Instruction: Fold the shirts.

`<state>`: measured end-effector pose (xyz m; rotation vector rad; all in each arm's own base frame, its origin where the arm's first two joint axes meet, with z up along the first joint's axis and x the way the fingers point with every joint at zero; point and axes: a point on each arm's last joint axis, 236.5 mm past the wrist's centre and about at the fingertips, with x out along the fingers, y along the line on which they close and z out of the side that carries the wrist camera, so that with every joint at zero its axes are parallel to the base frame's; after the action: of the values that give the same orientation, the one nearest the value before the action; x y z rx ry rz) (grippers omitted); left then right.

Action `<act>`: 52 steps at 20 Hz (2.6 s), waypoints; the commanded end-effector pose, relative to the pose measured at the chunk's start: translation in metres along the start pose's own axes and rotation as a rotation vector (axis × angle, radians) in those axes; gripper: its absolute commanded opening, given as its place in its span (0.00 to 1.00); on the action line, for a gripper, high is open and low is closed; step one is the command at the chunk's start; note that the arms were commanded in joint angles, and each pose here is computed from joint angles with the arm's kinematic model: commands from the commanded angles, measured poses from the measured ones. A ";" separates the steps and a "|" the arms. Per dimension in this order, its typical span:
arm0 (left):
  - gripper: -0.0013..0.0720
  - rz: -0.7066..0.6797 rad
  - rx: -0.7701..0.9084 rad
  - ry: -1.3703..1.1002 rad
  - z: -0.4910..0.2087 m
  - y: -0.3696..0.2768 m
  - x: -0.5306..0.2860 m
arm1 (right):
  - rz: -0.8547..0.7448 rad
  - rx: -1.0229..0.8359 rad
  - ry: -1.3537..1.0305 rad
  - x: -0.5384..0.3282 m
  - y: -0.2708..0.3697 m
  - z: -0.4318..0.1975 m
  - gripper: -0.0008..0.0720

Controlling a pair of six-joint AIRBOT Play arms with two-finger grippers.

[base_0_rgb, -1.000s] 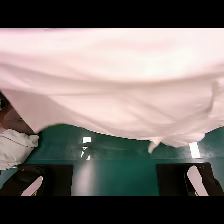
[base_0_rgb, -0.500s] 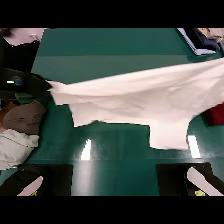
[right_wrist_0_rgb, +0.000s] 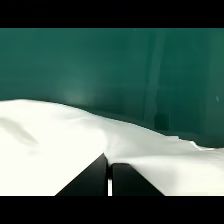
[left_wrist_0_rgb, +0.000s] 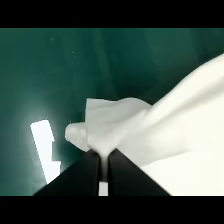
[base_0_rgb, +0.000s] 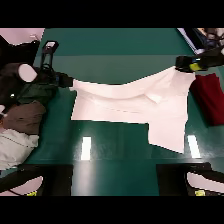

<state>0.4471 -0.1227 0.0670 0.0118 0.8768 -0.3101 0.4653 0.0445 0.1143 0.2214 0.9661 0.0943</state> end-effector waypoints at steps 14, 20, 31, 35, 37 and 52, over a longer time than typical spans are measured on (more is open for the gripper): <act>0.75 -0.035 -0.263 0.497 -0.134 0.045 -0.009 | -0.055 0.030 0.043 -0.041 -0.024 -0.023 0.62; 0.74 -0.115 -0.369 0.545 -0.186 0.021 0.015 | -0.032 0.000 0.000 -0.054 -0.008 -0.044 0.62; 0.69 -0.129 -0.317 0.484 -0.185 -0.016 0.037 | -0.032 0.002 0.007 -0.059 -0.008 -0.049 0.62; 0.06 -0.163 -0.291 0.496 -0.183 -0.023 0.033 | -0.046 0.011 0.087 -0.060 -0.014 -0.068 0.62; 0.06 -0.131 -0.217 0.513 -0.177 -0.014 0.019 | -0.077 0.026 0.219 -0.060 -0.036 -0.101 0.62; 0.06 -0.051 -0.118 0.418 -0.148 -0.002 -0.038 | 0.054 0.538 0.593 0.015 -0.140 -0.257 0.61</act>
<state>0.3150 -0.0948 0.0003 -0.0446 1.3002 -0.3202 0.2595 -0.0581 -0.0546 0.6733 1.5530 -0.0922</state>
